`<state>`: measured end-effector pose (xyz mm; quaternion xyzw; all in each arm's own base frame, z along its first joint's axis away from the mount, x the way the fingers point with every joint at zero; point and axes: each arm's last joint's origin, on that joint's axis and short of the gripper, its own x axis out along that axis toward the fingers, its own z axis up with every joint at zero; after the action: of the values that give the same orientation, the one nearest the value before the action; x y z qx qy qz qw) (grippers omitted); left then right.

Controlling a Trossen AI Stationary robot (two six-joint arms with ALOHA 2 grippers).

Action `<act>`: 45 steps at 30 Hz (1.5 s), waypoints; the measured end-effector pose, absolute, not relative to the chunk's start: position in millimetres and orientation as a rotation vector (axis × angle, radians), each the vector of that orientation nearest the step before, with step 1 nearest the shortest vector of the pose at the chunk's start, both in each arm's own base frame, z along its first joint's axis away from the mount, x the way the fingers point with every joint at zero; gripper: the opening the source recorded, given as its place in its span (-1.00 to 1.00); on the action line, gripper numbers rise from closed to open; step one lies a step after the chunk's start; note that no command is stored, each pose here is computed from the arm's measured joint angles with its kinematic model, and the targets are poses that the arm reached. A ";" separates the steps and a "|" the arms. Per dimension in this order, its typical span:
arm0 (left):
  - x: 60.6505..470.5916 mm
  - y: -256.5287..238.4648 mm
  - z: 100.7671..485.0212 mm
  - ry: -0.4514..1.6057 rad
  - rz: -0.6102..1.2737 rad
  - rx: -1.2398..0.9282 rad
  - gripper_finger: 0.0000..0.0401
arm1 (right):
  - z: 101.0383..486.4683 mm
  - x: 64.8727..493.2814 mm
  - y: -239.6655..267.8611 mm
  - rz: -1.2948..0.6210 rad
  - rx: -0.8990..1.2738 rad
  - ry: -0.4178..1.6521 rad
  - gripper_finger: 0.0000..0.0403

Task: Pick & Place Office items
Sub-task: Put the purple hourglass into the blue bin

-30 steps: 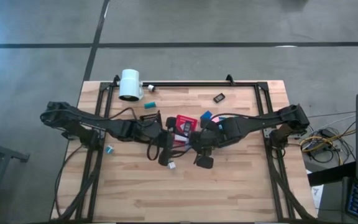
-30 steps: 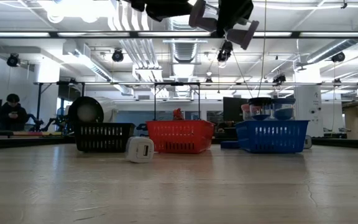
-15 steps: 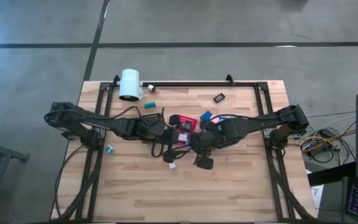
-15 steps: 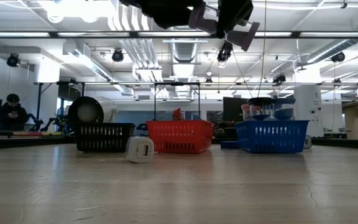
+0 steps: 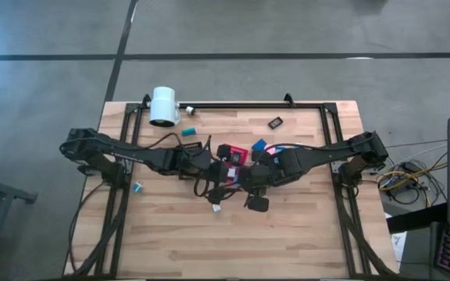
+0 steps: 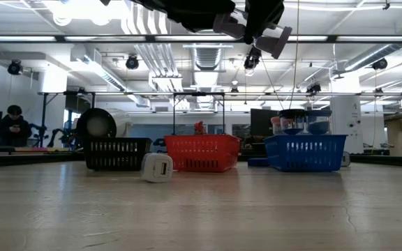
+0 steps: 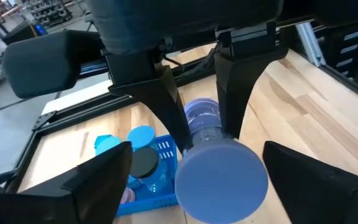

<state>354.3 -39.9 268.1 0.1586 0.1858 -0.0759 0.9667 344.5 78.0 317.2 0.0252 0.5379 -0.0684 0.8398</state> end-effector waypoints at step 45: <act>363.4 -36.9 260.2 0.406 -0.243 0.348 -0.05 | 321.6 345.3 78.4 -0.166 0.050 1.114 -0.53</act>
<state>363.4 -36.9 260.2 0.1714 0.2002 -0.1199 0.9572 345.3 78.4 321.6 0.0236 0.5282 -0.0785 0.8452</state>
